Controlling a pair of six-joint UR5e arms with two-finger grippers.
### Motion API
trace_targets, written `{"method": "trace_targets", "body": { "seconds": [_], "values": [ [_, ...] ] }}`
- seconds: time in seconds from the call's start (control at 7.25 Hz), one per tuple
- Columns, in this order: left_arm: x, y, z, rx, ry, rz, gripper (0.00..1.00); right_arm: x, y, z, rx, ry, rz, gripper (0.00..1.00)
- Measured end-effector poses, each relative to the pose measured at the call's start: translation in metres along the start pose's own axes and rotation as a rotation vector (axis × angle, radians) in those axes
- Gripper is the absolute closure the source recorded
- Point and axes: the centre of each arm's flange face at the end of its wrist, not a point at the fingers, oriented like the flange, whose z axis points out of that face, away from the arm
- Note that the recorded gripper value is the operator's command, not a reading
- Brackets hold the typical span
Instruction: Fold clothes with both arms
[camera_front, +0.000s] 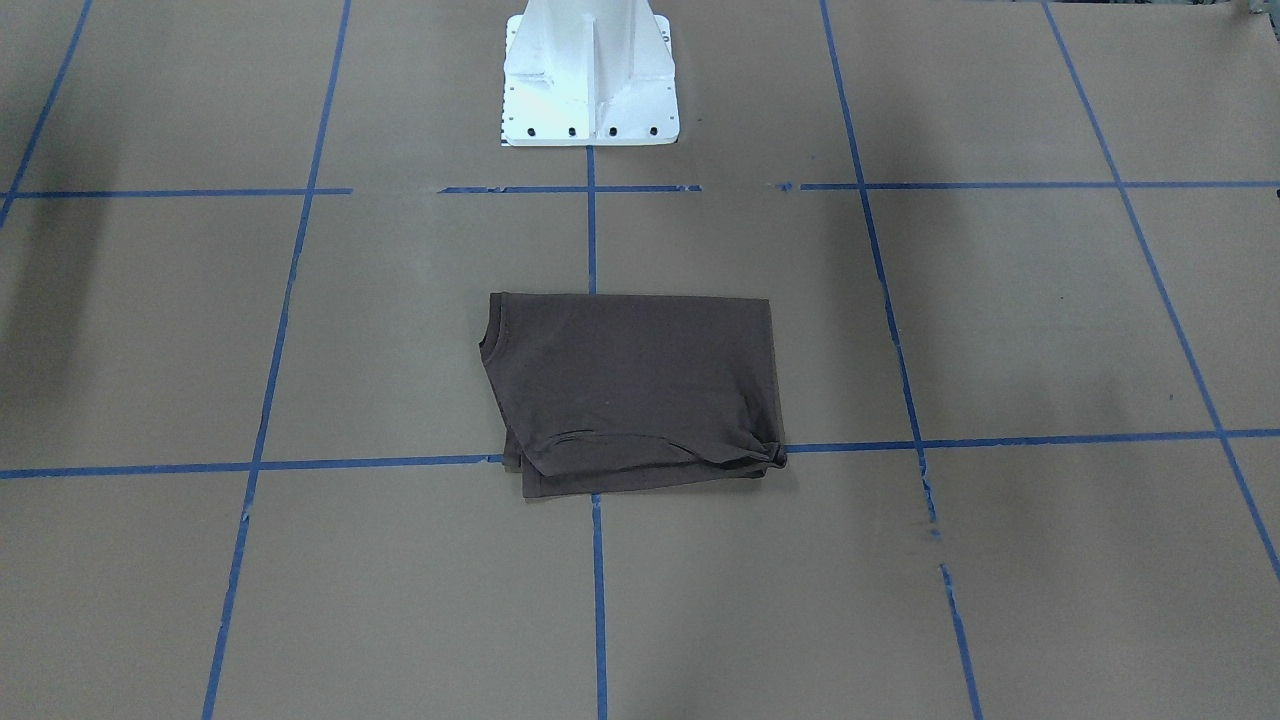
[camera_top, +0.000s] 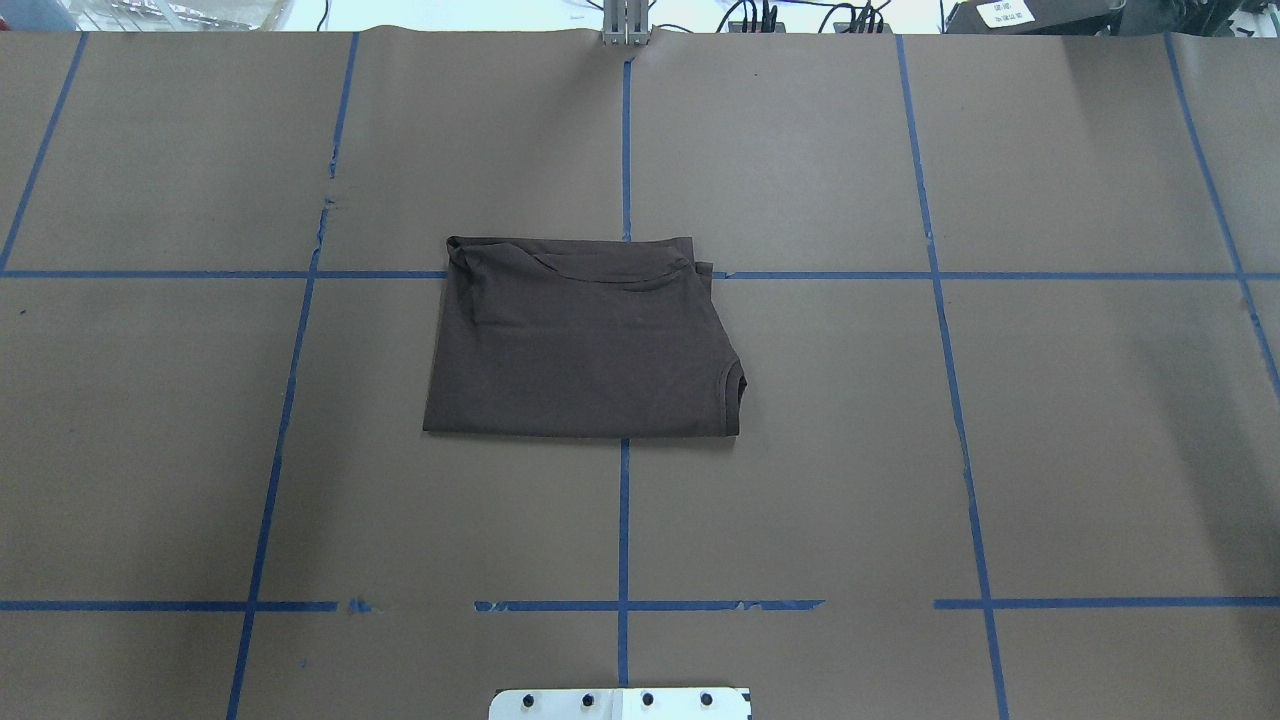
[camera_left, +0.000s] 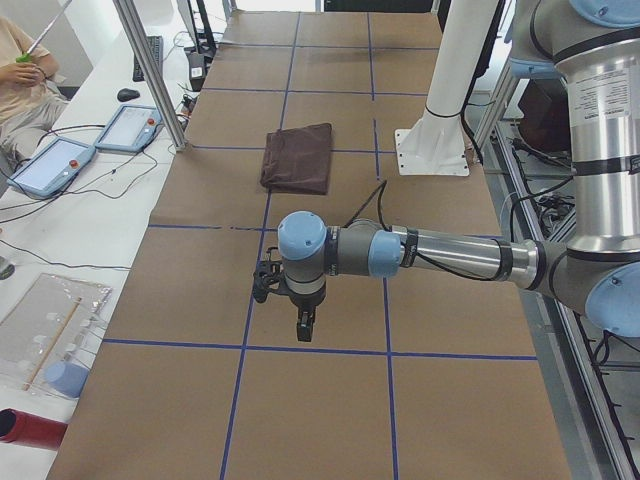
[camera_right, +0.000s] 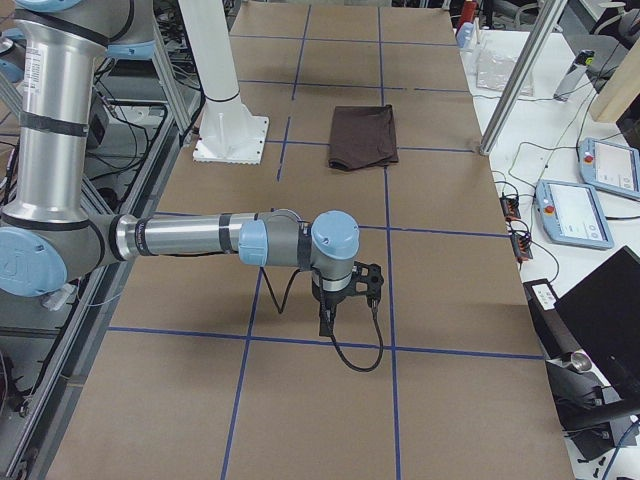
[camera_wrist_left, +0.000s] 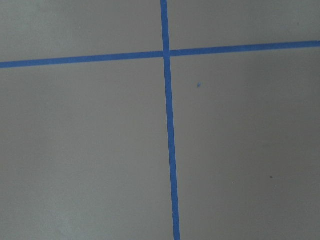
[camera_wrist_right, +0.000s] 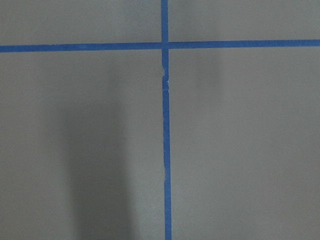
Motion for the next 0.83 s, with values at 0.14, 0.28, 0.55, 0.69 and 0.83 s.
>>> {"method": "trace_targets", "body": {
  "seconds": [0.14,0.28,0.55,0.69,0.83],
  "values": [
    [0.0015,-0.0009,-0.0021,0.006,-0.002,0.007,0.0,-0.0006,-0.0006,-0.0006,0.002,0.0,-0.001,0.0],
    [0.0002,-0.0021,-0.0006,0.006,-0.006,0.011,0.0,-0.0013,-0.0015,-0.0013,0.004,0.0,-0.002,0.0],
    [-0.0051,-0.0066,0.0062,-0.003,-0.015,0.007,0.0,-0.0025,-0.0027,-0.0026,0.007,0.0,-0.004,0.0],
    [-0.0052,-0.008,0.0059,-0.002,-0.019,0.009,0.0,-0.0027,-0.0032,-0.0028,0.007,0.0,-0.004,0.0],
    [-0.0049,-0.0093,0.0051,0.001,-0.022,0.011,0.0,-0.0028,-0.0034,-0.0028,0.007,0.0,-0.004,0.0]
  ]
}}
